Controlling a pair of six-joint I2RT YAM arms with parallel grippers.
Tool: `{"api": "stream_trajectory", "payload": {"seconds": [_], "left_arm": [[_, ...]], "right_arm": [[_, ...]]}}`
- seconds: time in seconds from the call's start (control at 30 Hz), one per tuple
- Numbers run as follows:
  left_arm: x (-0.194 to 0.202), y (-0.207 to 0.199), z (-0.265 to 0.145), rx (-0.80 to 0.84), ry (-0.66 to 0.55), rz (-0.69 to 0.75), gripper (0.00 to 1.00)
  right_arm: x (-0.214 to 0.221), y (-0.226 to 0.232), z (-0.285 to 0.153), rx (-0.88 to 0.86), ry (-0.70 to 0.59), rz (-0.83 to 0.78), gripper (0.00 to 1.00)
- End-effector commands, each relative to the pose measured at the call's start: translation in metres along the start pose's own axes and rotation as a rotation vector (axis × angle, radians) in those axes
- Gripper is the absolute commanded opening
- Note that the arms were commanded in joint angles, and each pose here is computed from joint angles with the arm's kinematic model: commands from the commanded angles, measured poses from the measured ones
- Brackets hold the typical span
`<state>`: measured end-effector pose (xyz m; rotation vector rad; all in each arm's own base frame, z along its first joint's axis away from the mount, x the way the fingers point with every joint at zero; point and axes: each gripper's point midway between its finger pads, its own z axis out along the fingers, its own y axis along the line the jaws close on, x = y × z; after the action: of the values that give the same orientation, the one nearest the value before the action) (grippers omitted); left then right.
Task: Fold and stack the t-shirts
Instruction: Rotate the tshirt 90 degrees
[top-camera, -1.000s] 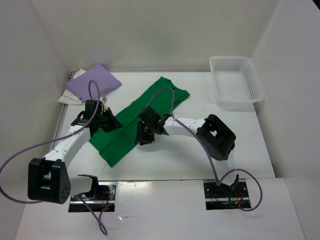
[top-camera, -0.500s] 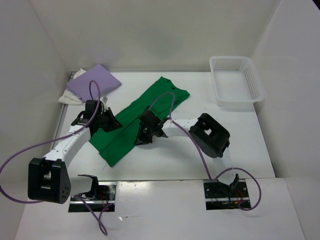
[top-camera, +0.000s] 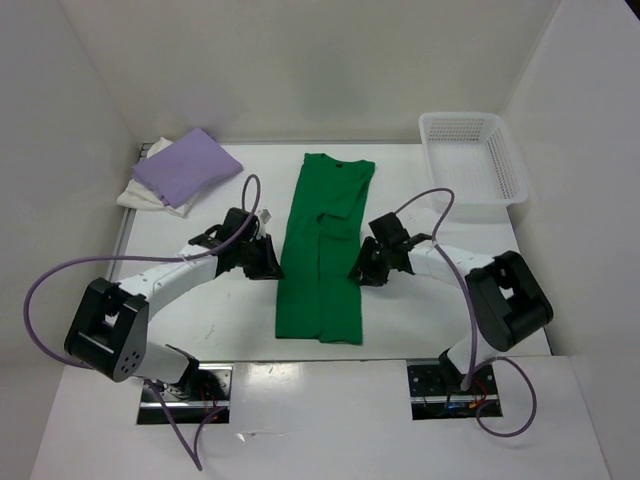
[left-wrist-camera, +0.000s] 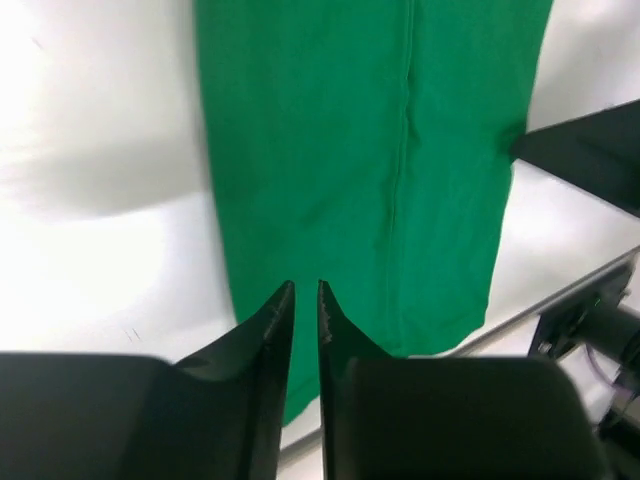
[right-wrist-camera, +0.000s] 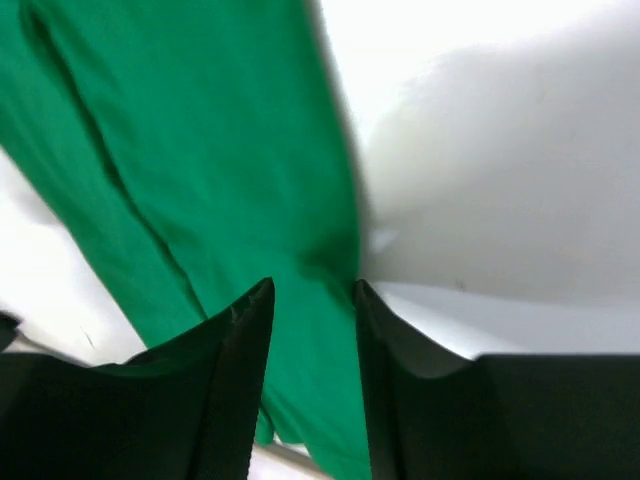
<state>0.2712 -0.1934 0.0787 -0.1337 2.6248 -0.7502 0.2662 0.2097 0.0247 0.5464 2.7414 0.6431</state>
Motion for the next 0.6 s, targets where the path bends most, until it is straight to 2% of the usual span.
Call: {"api": "stream_trajectory", "payload": {"seconds": [0.0,0.1,0.17,0.2,0.23,0.33,0.4,0.43,0.53,0.57], "left_arm": [[0.009,0.004,-0.003,-0.046,0.021,-0.012,0.23],[0.029,0.016,-0.016,-0.084,0.04,-0.044,0.28],[0.045,0.018,-0.022,-0.081,0.081,-0.084,0.76],[0.056,0.02,-0.02,-0.07,0.118,-0.092,0.94],[0.063,0.019,-0.02,-0.055,0.143,-0.112,1.0],[0.086,0.032,-0.012,-0.105,0.23,-0.189,1.0],[0.09,0.024,-0.009,-0.042,0.265,-0.186,1.0],[0.085,0.028,-0.009,-0.048,0.251,-0.208,1.0],[0.082,0.033,-0.013,-0.053,0.195,-0.23,1.0],[0.076,0.029,-0.019,-0.036,0.144,-0.228,1.0]], "right_arm": [[0.019,-0.001,-0.025,-0.021,0.01,-0.032,0.46],[0.027,-0.007,-0.046,-0.043,-0.017,0.043,0.52],[0.056,-0.021,-0.048,-0.042,0.032,0.09,0.55],[0.075,-0.031,-0.05,-0.05,0.066,0.105,0.55],[0.084,-0.034,-0.05,-0.055,0.078,0.117,0.55],[0.119,-0.038,-0.052,-0.075,0.137,0.145,0.55],[0.121,-0.037,-0.057,-0.093,0.136,0.147,0.56],[0.122,-0.037,-0.059,-0.095,0.135,0.146,0.56],[0.122,-0.039,-0.06,-0.093,0.126,0.166,0.46],[0.125,-0.042,-0.06,-0.094,0.137,0.166,0.46]]}}
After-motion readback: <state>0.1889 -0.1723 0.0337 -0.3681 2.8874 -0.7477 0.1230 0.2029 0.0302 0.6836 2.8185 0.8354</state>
